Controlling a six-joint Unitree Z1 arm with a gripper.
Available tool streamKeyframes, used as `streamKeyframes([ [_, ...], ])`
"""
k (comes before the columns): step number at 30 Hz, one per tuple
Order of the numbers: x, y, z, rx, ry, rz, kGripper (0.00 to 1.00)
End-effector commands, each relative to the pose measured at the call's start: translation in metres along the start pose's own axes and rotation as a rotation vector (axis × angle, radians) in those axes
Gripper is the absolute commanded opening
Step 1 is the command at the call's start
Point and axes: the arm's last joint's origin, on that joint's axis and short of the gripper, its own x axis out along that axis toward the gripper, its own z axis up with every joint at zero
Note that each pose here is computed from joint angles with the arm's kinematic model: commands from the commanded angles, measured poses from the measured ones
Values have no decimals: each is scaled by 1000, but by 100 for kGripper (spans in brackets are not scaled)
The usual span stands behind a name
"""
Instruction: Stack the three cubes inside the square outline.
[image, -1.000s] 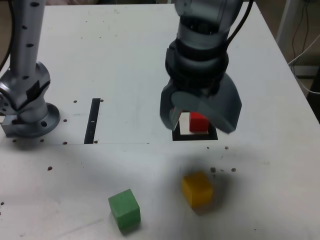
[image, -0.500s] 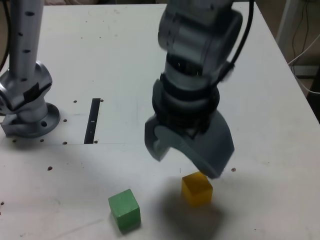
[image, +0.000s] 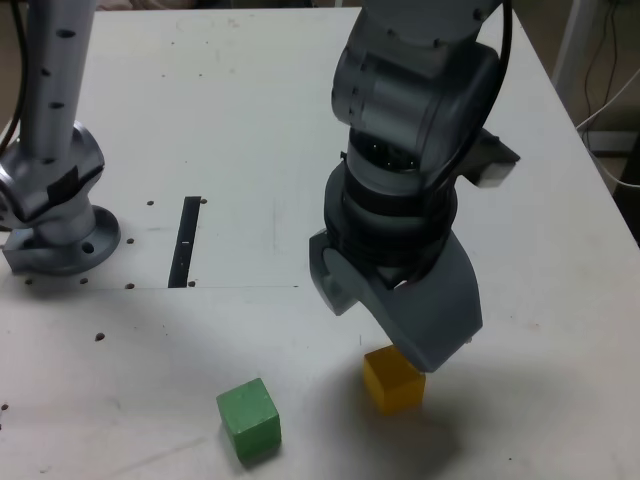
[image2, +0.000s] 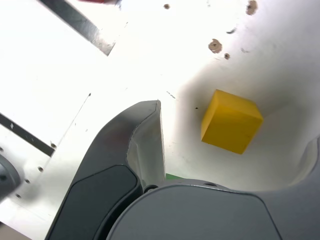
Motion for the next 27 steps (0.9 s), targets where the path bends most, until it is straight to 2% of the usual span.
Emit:
streamKeyframes([
  [1,-1,-2,1,29,-7,7,99],
  [13,11,-8,12,99,5,8,99],
  [21,25,-12,22,116,27,-7,98],
  [27,37,-14,32,123,30,-27,96],
])
